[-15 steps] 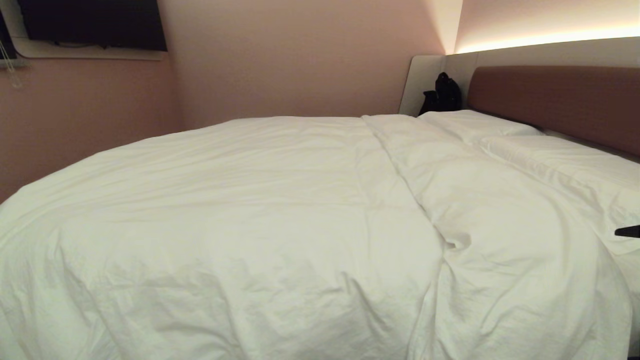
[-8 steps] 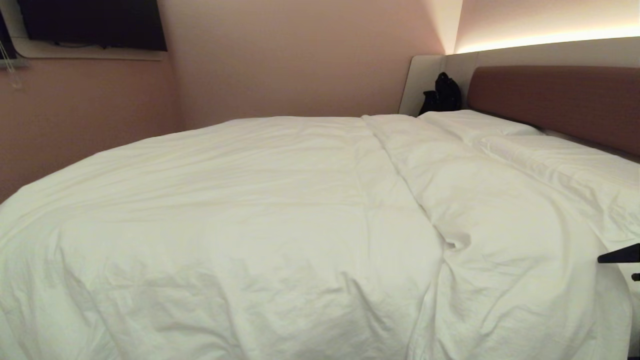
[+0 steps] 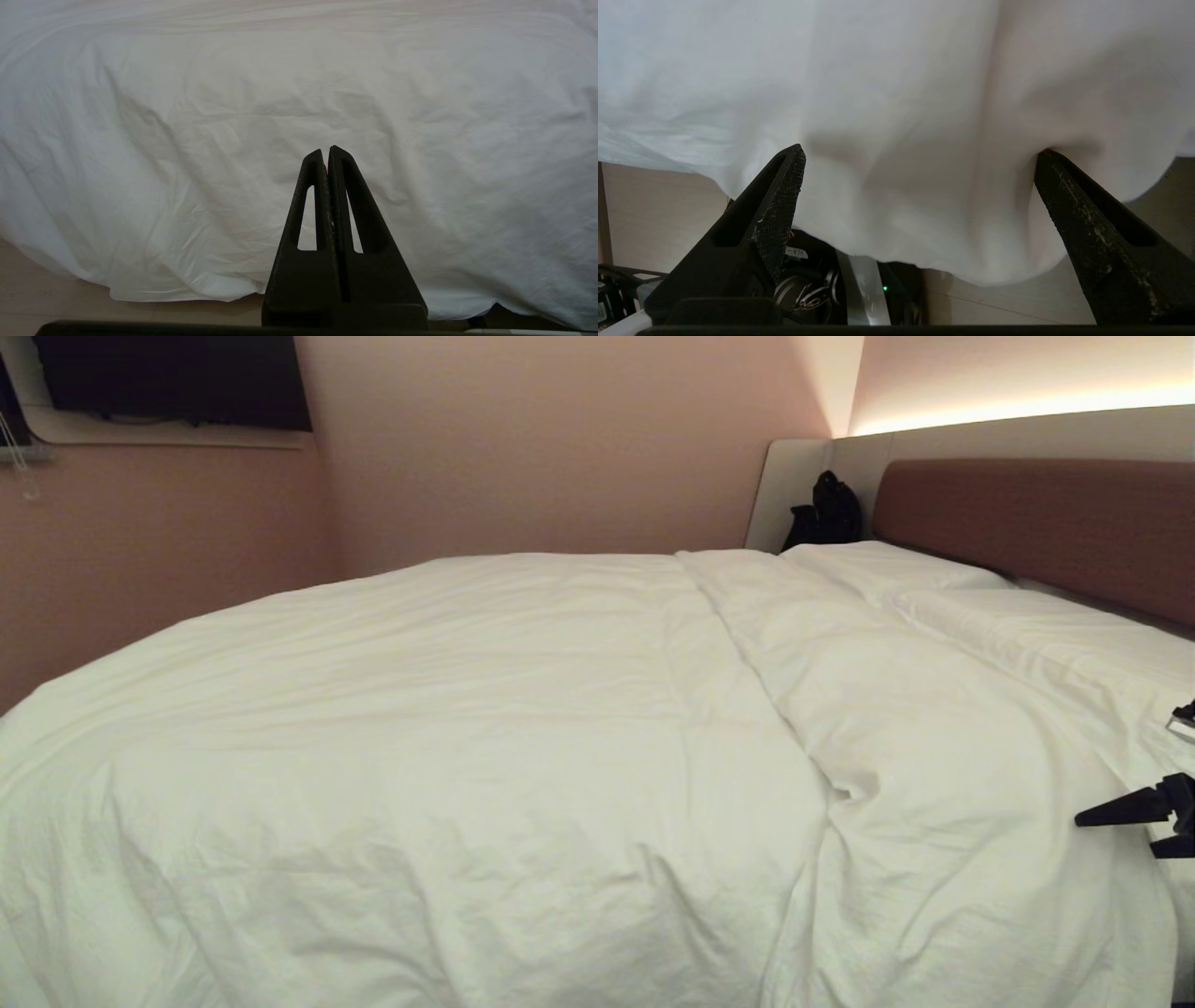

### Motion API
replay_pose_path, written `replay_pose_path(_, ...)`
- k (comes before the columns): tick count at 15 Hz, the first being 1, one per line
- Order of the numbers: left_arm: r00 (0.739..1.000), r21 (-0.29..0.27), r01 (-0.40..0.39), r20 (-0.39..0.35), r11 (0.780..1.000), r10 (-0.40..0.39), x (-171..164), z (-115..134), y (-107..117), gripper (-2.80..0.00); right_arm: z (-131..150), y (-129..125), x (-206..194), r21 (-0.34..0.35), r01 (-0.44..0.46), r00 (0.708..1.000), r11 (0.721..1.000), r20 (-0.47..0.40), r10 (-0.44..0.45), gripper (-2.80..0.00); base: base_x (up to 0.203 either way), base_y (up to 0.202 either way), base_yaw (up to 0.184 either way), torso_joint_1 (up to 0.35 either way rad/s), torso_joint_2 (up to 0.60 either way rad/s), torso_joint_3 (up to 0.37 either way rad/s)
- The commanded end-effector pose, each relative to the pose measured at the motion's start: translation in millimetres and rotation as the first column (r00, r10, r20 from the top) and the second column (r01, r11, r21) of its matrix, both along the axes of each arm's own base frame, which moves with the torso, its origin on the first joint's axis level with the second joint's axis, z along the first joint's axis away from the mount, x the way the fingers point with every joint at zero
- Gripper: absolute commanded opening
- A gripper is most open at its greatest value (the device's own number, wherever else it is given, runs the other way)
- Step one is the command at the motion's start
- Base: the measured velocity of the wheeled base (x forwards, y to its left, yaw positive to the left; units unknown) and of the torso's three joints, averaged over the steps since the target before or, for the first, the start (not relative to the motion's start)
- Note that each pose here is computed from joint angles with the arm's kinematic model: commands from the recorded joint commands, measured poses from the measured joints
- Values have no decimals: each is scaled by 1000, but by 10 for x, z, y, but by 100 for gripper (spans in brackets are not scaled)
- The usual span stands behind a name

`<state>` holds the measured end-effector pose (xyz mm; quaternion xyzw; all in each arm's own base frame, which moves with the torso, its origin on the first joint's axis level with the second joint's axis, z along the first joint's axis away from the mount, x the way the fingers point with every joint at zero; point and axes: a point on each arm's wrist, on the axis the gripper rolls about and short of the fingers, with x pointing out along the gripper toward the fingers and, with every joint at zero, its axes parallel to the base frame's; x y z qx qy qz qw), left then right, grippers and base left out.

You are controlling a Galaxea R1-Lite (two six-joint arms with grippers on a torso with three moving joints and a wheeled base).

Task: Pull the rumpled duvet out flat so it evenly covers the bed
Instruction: Flatten the corners of the folded blanket

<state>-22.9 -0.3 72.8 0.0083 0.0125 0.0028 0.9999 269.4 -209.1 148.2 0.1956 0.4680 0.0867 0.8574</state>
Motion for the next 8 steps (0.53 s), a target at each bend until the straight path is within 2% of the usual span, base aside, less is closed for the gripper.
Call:
replay_pose_path(1, 1000, 0, 0, -1, 1000, 0, 1, 0, 0, -280, -135, -75, 100, 20, -1, 1000, 1000, -23, 1, 0, 0, 0, 0, 0, 0, 0)
replay_pose_path(3, 1000, 0, 0, -1, 1000, 0, 1, 0, 0, -280, -264, -158, 180, -13, 17, 997, 1000, -79, -18, 0, 0, 0, 0, 0, 0, 0)
replay_pose_path(6, 1000, 0, 0, -1, 1000, 0, 1, 0, 0, -280, -294, -173, 209, -26, 22, 995, 999, -96, -25, 0, 0, 0, 0, 0, 0, 0)
replay_pose_path(8, 1000, 0, 0, -1, 1000, 0, 1, 0, 0, -280, -432, -194, 306, -44, 42, 986, 998, -159, -48, 0, 0, 0, 0, 0, 0, 0)
